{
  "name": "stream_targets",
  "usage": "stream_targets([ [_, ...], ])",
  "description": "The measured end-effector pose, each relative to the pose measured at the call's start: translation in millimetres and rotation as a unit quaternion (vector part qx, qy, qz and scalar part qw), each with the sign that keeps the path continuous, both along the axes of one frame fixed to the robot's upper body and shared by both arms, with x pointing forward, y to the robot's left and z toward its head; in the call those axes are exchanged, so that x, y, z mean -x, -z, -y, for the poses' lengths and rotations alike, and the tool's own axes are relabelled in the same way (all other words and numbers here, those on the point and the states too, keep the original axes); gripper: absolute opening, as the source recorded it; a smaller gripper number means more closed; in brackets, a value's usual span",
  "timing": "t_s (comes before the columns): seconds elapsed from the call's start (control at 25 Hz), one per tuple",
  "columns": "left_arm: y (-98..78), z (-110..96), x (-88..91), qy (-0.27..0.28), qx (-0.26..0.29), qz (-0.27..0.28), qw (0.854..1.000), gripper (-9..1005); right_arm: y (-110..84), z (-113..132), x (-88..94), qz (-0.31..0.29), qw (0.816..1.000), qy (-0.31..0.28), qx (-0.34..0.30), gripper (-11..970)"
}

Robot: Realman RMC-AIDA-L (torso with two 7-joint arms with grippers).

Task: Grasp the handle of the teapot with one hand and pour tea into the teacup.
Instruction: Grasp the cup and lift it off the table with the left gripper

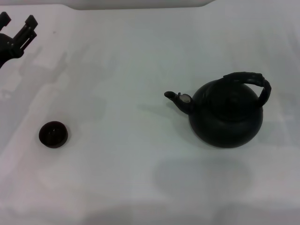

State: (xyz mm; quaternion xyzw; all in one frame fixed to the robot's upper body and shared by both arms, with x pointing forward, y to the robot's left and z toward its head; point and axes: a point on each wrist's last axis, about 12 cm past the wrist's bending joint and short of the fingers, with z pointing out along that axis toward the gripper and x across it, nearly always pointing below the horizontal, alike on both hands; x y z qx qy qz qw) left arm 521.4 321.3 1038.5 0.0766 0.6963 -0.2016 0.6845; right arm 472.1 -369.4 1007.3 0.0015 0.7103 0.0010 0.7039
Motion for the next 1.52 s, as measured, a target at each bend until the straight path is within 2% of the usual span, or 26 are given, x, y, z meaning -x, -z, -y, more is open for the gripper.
stream_targets([
  [0.16,-4.3,0,-1.6,0.011,0.016,-0.006,1.0,775,0.0,0,0.0,0.0,1.0,0.0,0.0,873],
  [0.24,-8.7,-3,-5.1,0.023,0.037,-0.026,0.999,775,-0.2,0,-0.1,0.0,1.0,0.0,0.0,873],
  [0.44,-25.5,-11,-16.1,0.052,0.051,-0.12,0.99,774,-1.1,1,-1.4,0.002,1.0,0.0,0.002,873],
  [0.68,-62.4,-11,-25.0,0.073,0.056,-0.225,0.97,767,-2.8,1,-4.5,0.004,1.0,-0.002,0.005,873],
  [0.88,-88.8,-3,-29.4,0.071,-0.042,-0.329,0.941,771,-4.3,0,-8.4,0.006,1.0,-0.005,0.007,873],
  [0.92,-88.8,-3,-29.4,0.071,-0.042,-0.329,0.941,772,-4.7,-1,-9.0,0.007,1.0,-0.005,0.007,873],
  [0.96,-97.0,5,-29.4,0.085,-0.091,-0.36,0.924,772,-5.0,-1,-9.1,0.008,1.0,-0.006,0.008,873],
  [1.0,-99.5,8,-29.5,0.092,-0.101,-0.368,0.92,773,-5.3,0,-9.1,0.009,1.0,-0.006,0.009,873],
  [1.12,-108.7,20,-26.9,0.132,-0.134,-0.415,0.89,775,-5.0,0,-8.1,0.009,1.0,-0.005,0.009,873],
  [1.24,-116.5,28,-27.3,0.141,-0.175,-0.45,0.864,777,-4.4,1,-7.0,0.008,1.0,-0.004,0.009,873],
  [1.4,-117.5,43,-23.2,0.144,-0.243,-0.483,0.829,780,-3.5,1,-5.4,0.006,1.0,-0.002,0.008,873],
  [1.52,-120.8,47,-22.1,0.137,-0.266,-0.486,0.821,782,-3.1,1,-4.6,0.006,1.0,-0.001,0.007,873],
])
